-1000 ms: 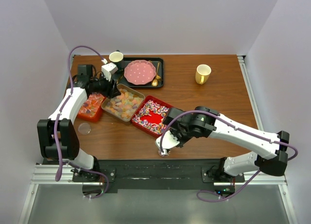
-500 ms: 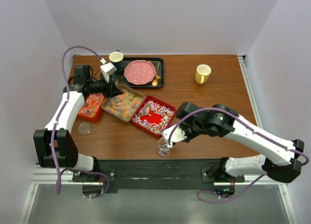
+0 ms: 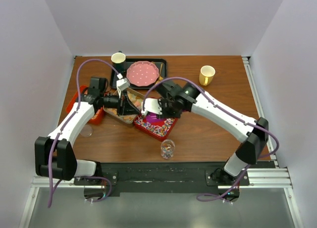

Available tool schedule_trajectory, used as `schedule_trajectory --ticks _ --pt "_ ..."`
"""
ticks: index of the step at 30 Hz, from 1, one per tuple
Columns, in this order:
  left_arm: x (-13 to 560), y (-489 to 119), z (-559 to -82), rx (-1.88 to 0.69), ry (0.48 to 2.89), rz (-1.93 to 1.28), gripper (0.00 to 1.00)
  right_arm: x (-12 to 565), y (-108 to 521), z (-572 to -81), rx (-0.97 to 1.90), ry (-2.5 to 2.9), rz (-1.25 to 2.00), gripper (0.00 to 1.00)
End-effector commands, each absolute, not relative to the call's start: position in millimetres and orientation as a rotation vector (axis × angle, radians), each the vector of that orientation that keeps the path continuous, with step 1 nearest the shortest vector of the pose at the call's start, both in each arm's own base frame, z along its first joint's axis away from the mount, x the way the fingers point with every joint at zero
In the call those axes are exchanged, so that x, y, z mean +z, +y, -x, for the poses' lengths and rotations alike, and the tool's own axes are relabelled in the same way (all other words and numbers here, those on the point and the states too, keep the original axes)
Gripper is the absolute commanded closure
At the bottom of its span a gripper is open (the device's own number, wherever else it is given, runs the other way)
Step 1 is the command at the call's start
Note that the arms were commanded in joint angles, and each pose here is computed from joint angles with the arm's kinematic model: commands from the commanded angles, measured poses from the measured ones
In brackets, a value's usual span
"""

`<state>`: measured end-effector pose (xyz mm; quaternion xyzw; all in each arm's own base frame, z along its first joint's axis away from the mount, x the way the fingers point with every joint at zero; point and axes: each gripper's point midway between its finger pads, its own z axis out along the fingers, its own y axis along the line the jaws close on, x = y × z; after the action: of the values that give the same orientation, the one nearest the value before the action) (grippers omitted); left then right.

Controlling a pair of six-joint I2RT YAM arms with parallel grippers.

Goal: Pack the candies
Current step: Scoop the fake candies from the storage box.

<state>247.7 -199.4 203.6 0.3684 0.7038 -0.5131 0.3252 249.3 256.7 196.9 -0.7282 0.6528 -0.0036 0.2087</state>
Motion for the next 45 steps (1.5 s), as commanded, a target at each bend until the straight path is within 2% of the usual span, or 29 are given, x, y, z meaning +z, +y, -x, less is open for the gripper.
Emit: schedule_trajectory --ticks 1,9,11,13,15,16,19,22,30,39,45 --pt "208.8 -204.4 -250.6 -1.372 1.825 -0.957 1.00 246.4 301.3 -260.3 0.139 1.701 1.885 1.00" --pt "199.6 -205.3 -275.6 -1.334 1.870 -0.931 1.00 286.4 330.3 -220.1 0.469 1.500 1.943 1.00" --pt "197.4 -205.8 -280.5 -1.333 1.876 -0.928 1.00 292.9 330.9 -215.2 0.508 1.516 1.913 1.00" --pt "195.0 -205.1 -284.2 -1.317 1.891 -0.921 1.00 289.7 325.6 -225.7 0.428 1.555 1.885 1.00" --pt "191.8 -198.1 -291.4 -1.234 1.935 -0.908 0.89 270.2 306.0 -248.3 0.251 1.638 1.875 1.00" --pt "191.9 -193.9 -293.7 -1.194 1.944 -0.905 0.76 263.2 296.9 -256.4 0.193 1.649 1.890 1.00" --pt "172.9 -172.6 -299.9 -1.028 2.017 -0.866 0.55 239.3 260.7 -279.7 0.039 1.758 1.923 1.00" --pt "146.5 -154.9 -300.2 -0.884 2.104 -0.842 0.45 221.5 232.2 -297.5 -0.106 1.832 1.962 1.00" --pt "105.5 -133.7 -298.7 -0.757 2.277 -0.613 0.40 202.6 217.8 -337.2 -0.428 1.755 2.116 1.00" --pt "87.5 -132.5 -293.4 -0.772 2.327 -0.575 0.46 198.2 202.4 -358.2 -0.726 1.607 2.324 1.00" --pt "78.3 -138.5 -293.3 -0.833 2.346 -0.595 0.49 190.2 206.7 -360.9 -0.818 1.559 2.394 1.00"
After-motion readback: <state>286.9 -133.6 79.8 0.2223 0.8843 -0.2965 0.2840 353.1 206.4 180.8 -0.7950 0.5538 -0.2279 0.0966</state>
